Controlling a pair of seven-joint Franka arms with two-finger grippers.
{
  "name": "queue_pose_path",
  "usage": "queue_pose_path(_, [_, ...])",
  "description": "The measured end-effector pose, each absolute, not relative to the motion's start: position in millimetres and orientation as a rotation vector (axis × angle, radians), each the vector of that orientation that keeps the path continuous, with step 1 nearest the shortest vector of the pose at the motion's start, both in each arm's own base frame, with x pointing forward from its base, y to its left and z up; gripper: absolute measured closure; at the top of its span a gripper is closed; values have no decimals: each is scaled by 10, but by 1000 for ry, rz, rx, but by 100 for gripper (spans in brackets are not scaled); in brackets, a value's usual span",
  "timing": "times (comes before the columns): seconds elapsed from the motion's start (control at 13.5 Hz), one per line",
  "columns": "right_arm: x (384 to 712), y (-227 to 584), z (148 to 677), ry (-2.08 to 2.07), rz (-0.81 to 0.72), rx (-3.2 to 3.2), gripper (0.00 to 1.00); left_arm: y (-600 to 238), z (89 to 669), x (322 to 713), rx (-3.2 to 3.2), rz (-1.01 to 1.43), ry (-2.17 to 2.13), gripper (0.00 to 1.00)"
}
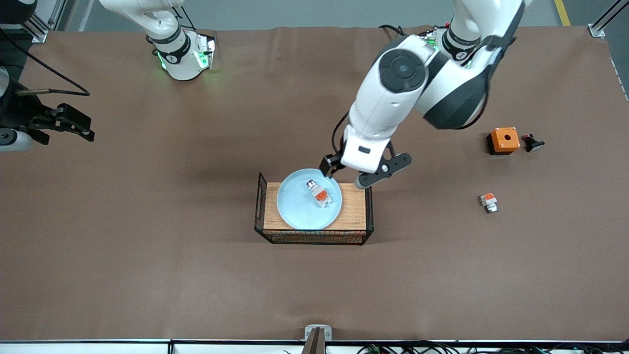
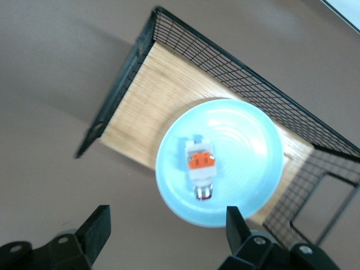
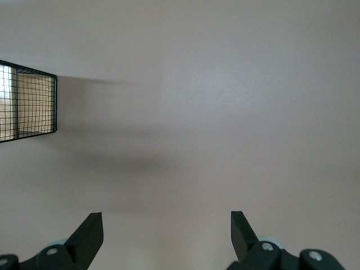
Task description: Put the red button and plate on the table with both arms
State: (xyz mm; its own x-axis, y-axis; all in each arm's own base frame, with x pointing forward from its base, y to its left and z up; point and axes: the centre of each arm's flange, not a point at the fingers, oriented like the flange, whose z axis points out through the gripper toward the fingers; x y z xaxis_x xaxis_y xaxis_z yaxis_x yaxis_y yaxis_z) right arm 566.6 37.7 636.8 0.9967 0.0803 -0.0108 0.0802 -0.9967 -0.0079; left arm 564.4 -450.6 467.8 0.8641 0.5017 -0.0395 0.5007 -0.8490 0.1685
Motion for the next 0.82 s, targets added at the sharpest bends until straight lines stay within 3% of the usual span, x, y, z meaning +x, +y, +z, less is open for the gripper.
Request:
queue_pose_path(0.3, [5583,886,6343,-61,59,-3138,0,-4933,4014,5607,2893,119,844,15])
queue_pose_path(0.59, [5449,1447,6332,154,79,-3144,0,-5018,3829,5686,2871,149,854,25])
queue_pose_path(0.82, [5273,1906,6299,502,121,-3132,0,-5033,3722,5701,2872,148,854,27])
